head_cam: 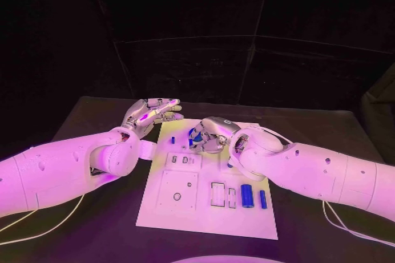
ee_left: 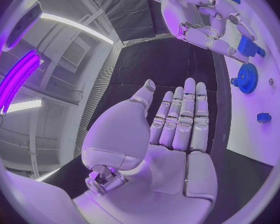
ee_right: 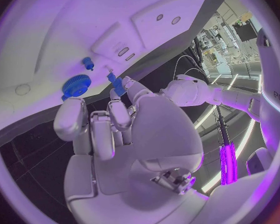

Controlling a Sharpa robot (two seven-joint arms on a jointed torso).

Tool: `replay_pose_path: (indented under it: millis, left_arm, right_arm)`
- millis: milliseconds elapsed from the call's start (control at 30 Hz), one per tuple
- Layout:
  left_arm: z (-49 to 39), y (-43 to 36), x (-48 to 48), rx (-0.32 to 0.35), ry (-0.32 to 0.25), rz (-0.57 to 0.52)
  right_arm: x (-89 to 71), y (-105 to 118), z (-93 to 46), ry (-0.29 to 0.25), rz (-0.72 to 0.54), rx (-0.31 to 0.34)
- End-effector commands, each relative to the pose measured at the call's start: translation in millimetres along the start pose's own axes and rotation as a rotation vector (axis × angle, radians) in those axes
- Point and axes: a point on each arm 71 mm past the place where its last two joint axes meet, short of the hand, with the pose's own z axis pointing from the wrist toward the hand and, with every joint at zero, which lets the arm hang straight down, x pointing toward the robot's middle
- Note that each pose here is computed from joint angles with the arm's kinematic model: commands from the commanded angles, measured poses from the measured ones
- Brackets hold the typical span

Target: Assemble the parts on the task board

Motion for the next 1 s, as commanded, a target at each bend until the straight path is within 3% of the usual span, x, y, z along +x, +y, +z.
replay_pose_path:
  millis: [33, 1000]
  left_arm:
    - [0.9, -1.3, 0.7, 0.002, 0.002, -0.014]
    - [2.4, -0.7, 1.8, -0.003, 0.009, -0.017]
  right_arm:
    - [6.8, 3, 2.6, 0.058, -0.064, 0.009]
    - [32.6, 6, 0.7, 0.201, -0.102, 0.023]
